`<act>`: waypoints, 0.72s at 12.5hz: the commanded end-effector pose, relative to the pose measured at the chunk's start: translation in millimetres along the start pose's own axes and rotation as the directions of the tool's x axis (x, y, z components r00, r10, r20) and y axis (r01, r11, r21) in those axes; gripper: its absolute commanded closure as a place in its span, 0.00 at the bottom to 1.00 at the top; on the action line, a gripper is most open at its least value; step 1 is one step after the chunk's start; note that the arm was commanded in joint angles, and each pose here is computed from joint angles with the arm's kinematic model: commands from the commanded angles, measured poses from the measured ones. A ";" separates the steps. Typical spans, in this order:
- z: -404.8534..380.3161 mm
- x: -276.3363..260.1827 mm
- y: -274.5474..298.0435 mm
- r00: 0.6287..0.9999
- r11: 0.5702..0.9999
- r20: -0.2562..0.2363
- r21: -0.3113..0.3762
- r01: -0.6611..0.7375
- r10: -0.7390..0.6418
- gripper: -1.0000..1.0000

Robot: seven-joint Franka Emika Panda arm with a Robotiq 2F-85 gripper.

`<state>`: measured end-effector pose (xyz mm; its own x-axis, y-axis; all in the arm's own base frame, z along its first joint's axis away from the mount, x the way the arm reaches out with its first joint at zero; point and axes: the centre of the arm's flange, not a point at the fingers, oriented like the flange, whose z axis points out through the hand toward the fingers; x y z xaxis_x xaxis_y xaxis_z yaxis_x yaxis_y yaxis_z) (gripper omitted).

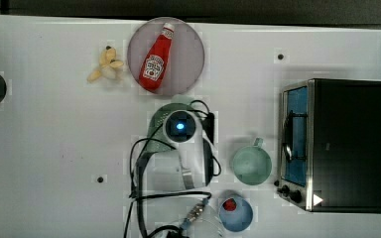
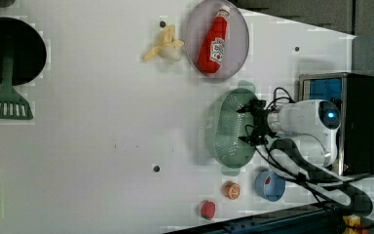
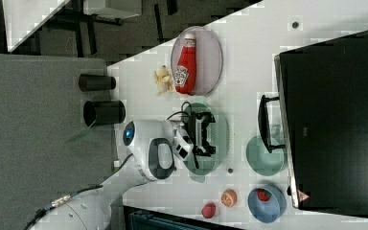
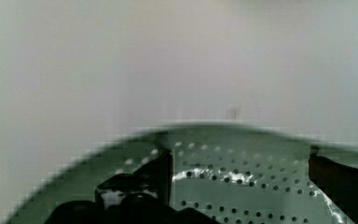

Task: Drag strainer left to right.

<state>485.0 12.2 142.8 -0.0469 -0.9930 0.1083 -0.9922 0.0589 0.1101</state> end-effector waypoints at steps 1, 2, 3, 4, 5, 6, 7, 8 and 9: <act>-10.7 19.4 -4.9 0.999 0.999 -0.003 0.014 0.043 -0.042 0.00; -10.0 25.9 -5.0 0.999 0.999 -0.006 0.012 0.040 -0.040 0.00; -9.8 32.0 -5.3 0.999 0.999 -0.010 0.012 0.050 -0.050 0.00; -9.3 37.5 -5.3 0.998 0.998 -0.013 0.010 0.067 -0.067 0.00; -8.9 42.8 -5.3 0.997 0.997 -0.015 0.009 0.076 -0.076 0.00; -8.9 44.9 -5.5 0.997 0.997 -0.016 0.009 0.075 -0.075 0.00; -9.0 44.3 -5.4 0.997 0.997 -0.016 0.009 0.075 -0.075 0.00; -10.7 42.1 -6.1 0.997 0.997 -0.014 0.013 0.077 -0.077 0.00; -14.6 39.7 -6.5 0.997 0.997 -0.012 0.020 0.080 -0.079 0.00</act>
<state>480.6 -43.8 144.8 -0.0576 -0.9898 0.1299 -0.9900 0.0735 0.1208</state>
